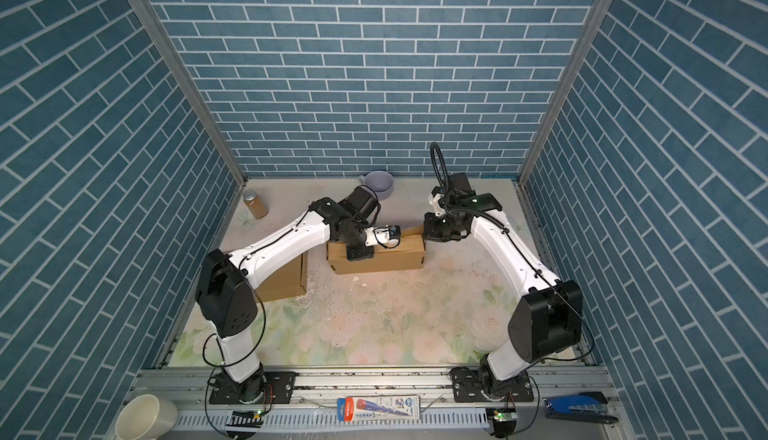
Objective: Fold the paper box
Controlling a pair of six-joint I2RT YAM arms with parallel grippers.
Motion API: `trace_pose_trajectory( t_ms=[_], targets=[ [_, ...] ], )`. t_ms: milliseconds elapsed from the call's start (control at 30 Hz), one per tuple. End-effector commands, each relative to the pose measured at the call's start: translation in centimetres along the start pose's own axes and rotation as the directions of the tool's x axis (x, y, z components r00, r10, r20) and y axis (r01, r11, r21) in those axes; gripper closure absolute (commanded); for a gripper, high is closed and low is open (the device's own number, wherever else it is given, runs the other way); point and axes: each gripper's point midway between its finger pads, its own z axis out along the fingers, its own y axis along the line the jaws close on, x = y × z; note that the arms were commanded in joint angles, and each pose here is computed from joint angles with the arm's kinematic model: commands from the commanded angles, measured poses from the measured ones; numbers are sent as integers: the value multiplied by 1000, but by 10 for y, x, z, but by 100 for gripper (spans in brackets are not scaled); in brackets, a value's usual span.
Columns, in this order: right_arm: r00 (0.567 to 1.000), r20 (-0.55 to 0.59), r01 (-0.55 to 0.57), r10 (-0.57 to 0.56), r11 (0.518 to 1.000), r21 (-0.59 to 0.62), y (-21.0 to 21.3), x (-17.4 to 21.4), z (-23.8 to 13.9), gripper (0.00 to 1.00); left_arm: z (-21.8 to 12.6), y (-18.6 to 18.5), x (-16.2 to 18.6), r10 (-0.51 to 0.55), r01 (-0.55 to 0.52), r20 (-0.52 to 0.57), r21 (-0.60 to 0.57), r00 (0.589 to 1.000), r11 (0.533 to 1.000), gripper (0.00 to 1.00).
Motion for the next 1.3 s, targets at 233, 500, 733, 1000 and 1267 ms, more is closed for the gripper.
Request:
trace_pose_trajectory(
  t_ms=[233,500,733,1000,1267],
  targets=[
    [998,22,-64,67,992,-104,4,5,-2,100,43,-30,24,-36,50,-89,160,995,986,70],
    [986,32,-149,163,954,-261,16,-4,-6,100,43,-30,23,-38,53,-91,166,995,985,71],
    [984,18,-170,177,965,-201,-4,2,1,100,44,-31,24,-39,55,-94,166,995,985,71],
    [987,6,-159,160,985,-73,-31,15,1,100,47,-30,23,-40,57,-98,173,994,983,72],
    [996,7,-85,85,996,-2,-26,11,-1,94,47,-30,24,-44,61,-102,174,994,983,72]
  ],
)
